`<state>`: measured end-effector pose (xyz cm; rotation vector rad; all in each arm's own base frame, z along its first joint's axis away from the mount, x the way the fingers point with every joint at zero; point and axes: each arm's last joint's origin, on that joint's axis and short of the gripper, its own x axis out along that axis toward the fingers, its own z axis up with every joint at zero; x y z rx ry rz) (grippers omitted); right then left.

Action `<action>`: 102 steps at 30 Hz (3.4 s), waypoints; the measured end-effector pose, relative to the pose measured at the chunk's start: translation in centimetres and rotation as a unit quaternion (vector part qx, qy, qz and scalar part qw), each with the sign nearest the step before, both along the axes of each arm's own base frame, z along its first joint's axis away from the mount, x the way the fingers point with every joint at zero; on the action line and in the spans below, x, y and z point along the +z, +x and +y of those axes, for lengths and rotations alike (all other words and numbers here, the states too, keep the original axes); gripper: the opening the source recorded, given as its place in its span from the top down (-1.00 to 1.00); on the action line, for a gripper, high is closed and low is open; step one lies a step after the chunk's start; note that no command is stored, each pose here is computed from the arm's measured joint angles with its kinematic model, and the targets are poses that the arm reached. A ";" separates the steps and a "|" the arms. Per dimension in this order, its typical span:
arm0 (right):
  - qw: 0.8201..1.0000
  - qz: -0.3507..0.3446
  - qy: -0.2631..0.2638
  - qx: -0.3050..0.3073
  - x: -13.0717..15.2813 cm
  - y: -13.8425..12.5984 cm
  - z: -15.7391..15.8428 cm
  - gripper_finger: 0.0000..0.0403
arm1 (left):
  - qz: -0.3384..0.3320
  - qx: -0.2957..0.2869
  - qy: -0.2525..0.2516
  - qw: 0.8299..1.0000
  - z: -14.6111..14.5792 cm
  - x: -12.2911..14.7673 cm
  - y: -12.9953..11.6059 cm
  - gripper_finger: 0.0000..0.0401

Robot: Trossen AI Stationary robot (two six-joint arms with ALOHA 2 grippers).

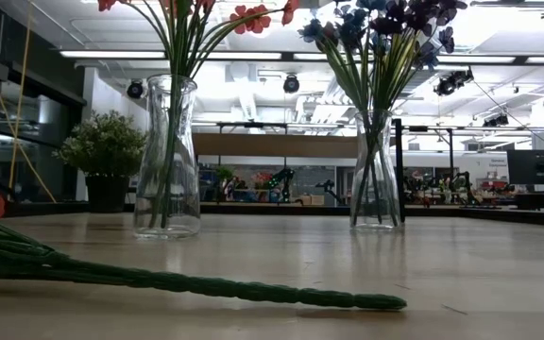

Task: Pick and place flowers into a vace then onto a shelf
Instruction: Put the red flower into the left transparent vase

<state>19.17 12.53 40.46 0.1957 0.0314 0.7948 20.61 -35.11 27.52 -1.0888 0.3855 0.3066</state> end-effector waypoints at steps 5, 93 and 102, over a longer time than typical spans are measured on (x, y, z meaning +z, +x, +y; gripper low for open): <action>0.999 0.027 -0.015 -0.035 -0.6 2.6 2.2 0.18 | 0.021 -0.012 -0.006 1.000 -0.6 -0.4 -2.1 0.52; 0.922 0.355 -0.049 -0.144 -16.5 15.3 10.5 0.18 | 0.297 -0.289 0.303 0.858 8.3 -2.3 6.6 0.52; 0.923 0.354 -0.048 -0.142 -16.5 15.3 10.6 0.18 | 0.287 -0.322 0.321 0.843 8.4 -3.1 7.0 0.52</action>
